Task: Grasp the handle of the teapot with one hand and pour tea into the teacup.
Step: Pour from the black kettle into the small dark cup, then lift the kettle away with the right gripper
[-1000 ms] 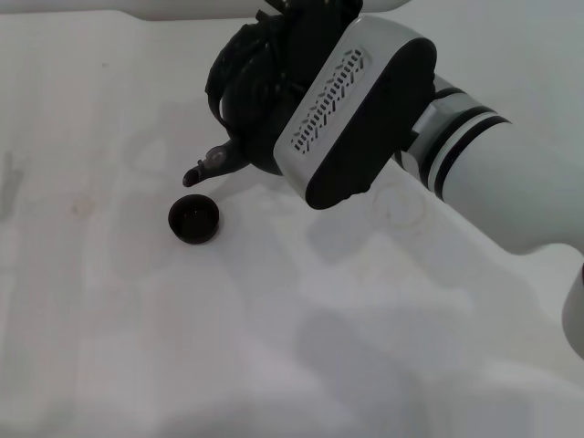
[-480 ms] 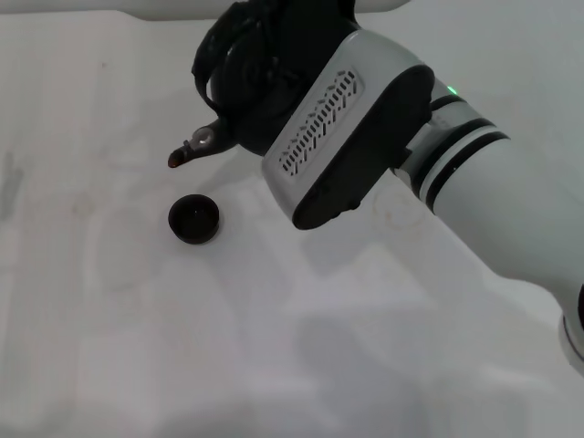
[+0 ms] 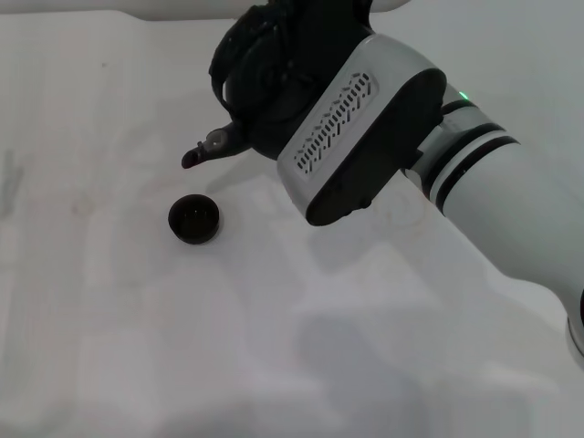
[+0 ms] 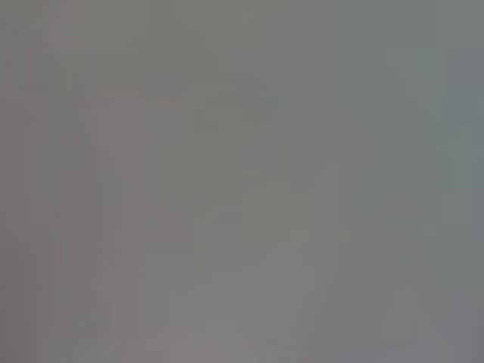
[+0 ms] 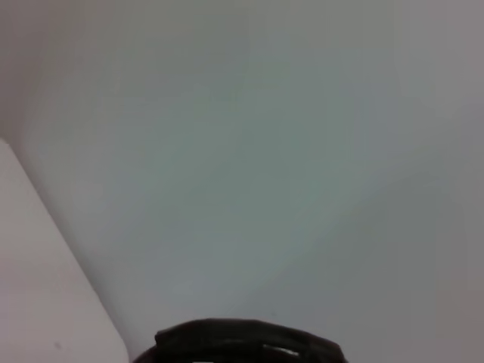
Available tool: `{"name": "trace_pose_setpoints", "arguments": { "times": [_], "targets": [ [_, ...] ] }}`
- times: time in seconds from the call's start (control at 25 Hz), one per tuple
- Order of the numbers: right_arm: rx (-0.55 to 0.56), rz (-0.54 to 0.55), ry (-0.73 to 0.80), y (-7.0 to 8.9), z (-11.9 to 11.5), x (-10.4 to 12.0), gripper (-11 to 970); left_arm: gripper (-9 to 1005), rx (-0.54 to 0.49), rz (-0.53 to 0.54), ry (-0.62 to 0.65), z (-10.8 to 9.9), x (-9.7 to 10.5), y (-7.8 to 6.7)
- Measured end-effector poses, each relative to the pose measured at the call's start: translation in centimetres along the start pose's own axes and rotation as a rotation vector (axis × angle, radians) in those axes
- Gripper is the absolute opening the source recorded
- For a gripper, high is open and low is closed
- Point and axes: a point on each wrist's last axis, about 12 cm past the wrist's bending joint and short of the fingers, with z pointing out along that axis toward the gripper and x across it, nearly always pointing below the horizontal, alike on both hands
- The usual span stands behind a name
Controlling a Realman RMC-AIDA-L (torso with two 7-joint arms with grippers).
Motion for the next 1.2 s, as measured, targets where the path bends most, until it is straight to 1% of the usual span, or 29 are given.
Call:
{"name": "trace_pose_setpoints", "arguments": {
  "times": [0.16,0.64,1.2],
  "targets": [
    [0.001,-0.001,0.013,0.00,0.04,0.42,102,890,0.000,-0.001,-0.001,0.05,-0.02,-0.01],
    [0.014,-0.001,0.016,-0.06,-0.06,0.50,101,889,-0.002,-0.002,-0.006,0.24,-0.07,-0.05],
    [0.009,-0.034,0.011,0.52,-0.68,0.62,98,890,-0.004,-0.003,-0.005,0.23,-0.04,-0.09]
  ]
}}
